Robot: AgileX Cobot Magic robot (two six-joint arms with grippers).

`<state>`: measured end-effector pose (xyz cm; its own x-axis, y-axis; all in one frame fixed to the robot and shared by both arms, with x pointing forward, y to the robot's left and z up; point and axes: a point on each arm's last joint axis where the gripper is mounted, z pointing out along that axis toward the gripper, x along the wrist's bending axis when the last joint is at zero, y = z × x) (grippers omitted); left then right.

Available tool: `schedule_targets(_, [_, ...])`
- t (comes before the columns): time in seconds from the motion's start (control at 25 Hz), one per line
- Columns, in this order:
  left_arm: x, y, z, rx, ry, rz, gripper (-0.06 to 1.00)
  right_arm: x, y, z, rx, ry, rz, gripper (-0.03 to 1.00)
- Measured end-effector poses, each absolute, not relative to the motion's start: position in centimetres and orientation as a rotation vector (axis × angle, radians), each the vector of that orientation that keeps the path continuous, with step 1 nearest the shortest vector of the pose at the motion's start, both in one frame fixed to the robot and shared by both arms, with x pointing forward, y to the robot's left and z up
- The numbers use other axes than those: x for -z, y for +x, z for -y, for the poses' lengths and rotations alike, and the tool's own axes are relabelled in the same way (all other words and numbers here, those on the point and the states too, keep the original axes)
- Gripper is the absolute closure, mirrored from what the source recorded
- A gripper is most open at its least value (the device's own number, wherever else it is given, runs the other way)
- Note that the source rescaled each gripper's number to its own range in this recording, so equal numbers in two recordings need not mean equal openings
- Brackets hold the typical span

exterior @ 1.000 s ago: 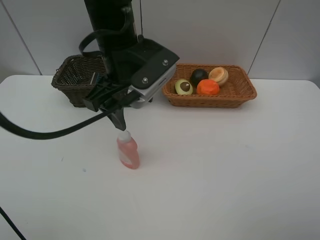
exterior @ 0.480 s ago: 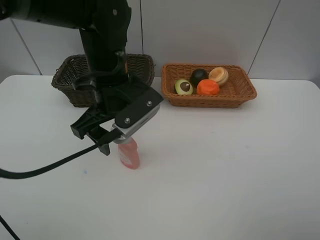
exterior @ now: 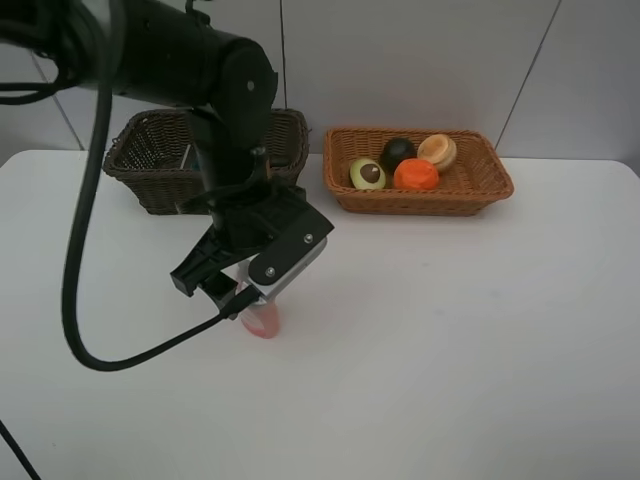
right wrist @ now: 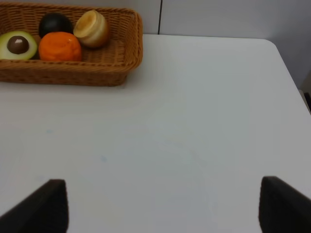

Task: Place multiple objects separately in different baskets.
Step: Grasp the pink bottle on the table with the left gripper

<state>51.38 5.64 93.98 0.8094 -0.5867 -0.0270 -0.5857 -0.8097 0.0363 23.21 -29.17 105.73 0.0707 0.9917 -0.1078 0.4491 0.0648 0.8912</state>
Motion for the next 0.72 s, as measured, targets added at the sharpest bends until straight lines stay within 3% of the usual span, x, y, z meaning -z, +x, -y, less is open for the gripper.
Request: schedule_targets(0.72, [-91.2,51.9,-5.8,0.146,2.981,0.971,-0.05,-105.7,23.2,29.2,-0.817,1.51,-1.503,-0.02])
